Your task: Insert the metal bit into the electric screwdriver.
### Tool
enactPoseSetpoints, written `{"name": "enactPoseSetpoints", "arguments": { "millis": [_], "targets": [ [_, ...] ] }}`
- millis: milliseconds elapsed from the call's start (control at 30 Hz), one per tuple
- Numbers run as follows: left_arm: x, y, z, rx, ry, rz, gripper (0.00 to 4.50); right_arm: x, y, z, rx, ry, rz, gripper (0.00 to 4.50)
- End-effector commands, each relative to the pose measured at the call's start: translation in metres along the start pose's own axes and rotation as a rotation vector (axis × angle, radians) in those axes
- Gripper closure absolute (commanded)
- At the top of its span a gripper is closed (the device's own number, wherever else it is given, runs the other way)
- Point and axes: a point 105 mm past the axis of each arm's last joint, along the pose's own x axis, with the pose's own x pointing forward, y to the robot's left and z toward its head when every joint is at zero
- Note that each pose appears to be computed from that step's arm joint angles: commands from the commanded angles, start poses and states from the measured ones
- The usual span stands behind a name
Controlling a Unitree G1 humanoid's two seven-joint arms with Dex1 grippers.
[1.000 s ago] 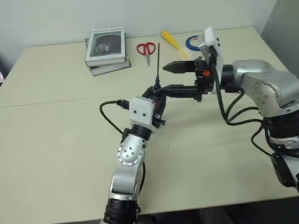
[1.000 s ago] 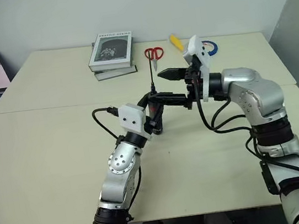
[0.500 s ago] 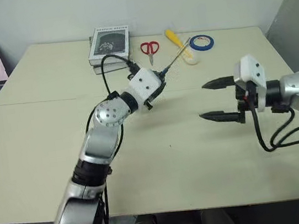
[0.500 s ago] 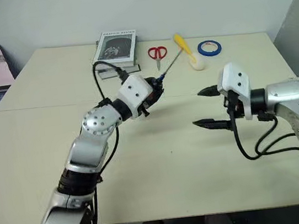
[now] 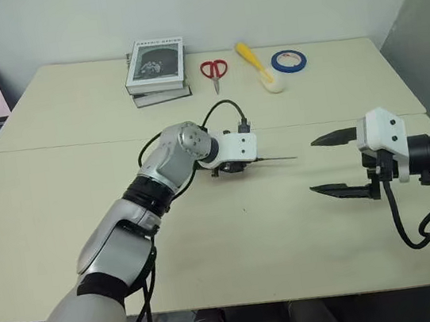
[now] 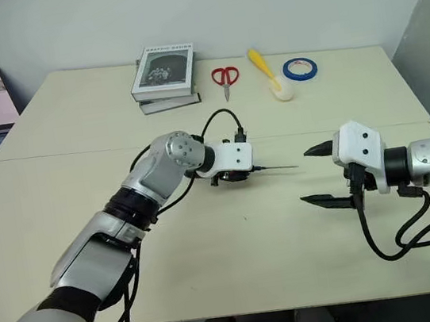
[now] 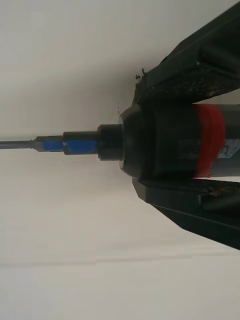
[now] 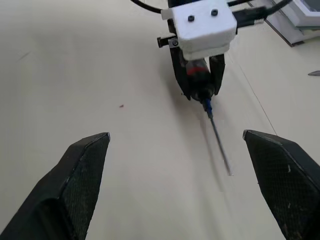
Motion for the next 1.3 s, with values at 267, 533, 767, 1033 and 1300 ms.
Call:
{"name": "enactPoseSetpoints", "arguments": {
  "millis": [267, 533, 767, 1033, 1300],
  "targets": [
    [0.016, -0.009, 0.012, 0.013, -0.032, -0.091, 1.62, -0.009, -0.002, 0.007, -0.029, 0.009, -0.070, 0.00],
    [-0.007, 0.008, 0.021, -0.069, -0.121, -0.028, 0.03, -0.007, -0.006, 0.004, -0.029, 0.011, -0.080, 0.00],
    [-0.078, 0.038, -0.002, -0.221, -0.188, 0.216, 0.03, -0.007, -0.016, -0.001, -0.055, -0.012, -0.114, 0.00],
    [-0.154, -0.012, -0.065, -0.438, -0.136, 0.381, 0.03, -0.021, -0.022, -0.015, -0.102, -0.035, -0.116, 0.00],
    [-0.188, -0.075, -0.101, -0.651, -0.107, 0.420, 0.03, -0.043, -0.021, -0.026, -0.094, 0.011, -0.071, 0.00]
  ]
}}
